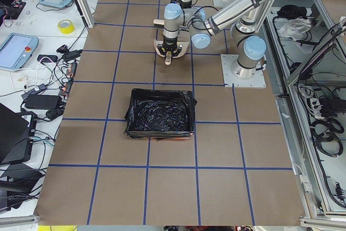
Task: Sweep and dump trash into bin
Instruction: 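Sweep the yellow potato into the dustpan while the left gripper holds it steady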
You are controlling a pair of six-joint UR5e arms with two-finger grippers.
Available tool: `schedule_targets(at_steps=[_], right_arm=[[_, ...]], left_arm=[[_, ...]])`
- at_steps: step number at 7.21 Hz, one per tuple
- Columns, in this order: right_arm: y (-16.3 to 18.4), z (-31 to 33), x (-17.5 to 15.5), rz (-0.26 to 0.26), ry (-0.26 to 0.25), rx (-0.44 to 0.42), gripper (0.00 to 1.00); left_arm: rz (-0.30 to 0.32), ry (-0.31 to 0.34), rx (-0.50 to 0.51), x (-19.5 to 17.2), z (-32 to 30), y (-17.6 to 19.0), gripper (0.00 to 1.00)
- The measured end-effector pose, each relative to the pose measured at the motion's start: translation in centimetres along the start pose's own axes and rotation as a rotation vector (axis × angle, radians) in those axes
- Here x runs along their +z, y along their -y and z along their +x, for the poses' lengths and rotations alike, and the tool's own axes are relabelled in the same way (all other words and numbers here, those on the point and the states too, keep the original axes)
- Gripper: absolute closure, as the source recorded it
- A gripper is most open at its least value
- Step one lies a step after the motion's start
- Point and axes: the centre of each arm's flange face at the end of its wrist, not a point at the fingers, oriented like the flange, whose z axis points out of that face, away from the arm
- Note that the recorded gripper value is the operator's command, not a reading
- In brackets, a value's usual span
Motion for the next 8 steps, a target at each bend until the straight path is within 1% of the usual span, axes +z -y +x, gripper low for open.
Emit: schedule_targets(at_steps=[1, 3, 6, 8], right_arm=[[-0.1, -0.8, 0.6, 0.000, 0.025, 0.006, 1.00], [-1.1, -2.9, 1.2, -0.029, 0.115, 0.024, 1.00], [-3.2, -6.1, -0.3, -0.056, 0.188, 0.074, 1.00], [-4.8, -7.5, -1.1, -0.066, 0.214, 0.123, 1.00]], left_arm=[[0.000, -0.005, 0.000, 0.2, 0.2, 0.1, 1.00], [-0.005, -0.007, 0.000, 0.2, 0.2, 0.0, 1.00], [-0.009, -0.003, 0.000, 0.0, 0.0, -0.1, 1.00], [-0.009, 0.001, 0.000, -0.1, -0.1, -0.1, 1.00]])
